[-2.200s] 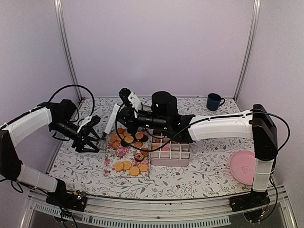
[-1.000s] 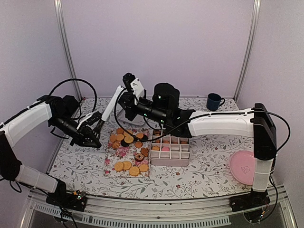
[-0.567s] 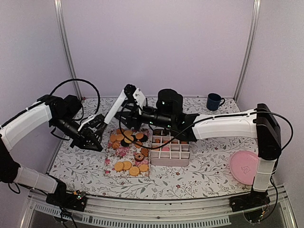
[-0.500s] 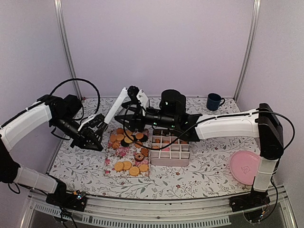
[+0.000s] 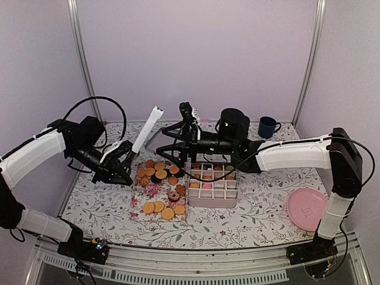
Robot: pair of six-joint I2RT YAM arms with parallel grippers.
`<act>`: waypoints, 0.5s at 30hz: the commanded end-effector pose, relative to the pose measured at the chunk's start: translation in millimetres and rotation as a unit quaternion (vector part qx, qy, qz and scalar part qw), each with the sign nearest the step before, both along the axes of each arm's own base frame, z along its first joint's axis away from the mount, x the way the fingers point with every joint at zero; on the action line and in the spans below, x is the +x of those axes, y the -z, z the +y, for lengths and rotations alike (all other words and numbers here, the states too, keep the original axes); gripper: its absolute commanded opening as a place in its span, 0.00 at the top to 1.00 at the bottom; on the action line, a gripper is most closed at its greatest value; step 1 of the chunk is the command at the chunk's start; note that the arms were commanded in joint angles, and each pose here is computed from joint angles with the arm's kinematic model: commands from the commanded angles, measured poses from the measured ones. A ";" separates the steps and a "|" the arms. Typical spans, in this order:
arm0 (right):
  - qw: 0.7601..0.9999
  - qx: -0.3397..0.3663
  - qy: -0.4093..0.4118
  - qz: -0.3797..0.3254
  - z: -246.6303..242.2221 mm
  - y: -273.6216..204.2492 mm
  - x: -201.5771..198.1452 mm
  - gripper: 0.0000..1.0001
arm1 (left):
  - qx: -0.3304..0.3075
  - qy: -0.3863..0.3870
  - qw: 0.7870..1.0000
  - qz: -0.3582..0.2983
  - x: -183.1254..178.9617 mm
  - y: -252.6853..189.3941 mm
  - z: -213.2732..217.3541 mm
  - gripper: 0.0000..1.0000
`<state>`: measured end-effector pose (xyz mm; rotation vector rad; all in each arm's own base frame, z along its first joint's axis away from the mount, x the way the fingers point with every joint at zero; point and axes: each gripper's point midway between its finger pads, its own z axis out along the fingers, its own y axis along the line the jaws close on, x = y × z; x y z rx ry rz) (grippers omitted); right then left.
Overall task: Pack the cookies
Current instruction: Pass from the left arm to the right
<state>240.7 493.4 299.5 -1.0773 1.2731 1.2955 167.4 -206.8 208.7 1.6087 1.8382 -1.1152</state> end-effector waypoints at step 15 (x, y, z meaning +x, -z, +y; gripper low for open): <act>0.999 0.032 -0.023 0.026 32.2 -39.5 6.8 0.14 | 0.019 -0.023 0.999 -0.042 19.6 14.4 -1.9 1.00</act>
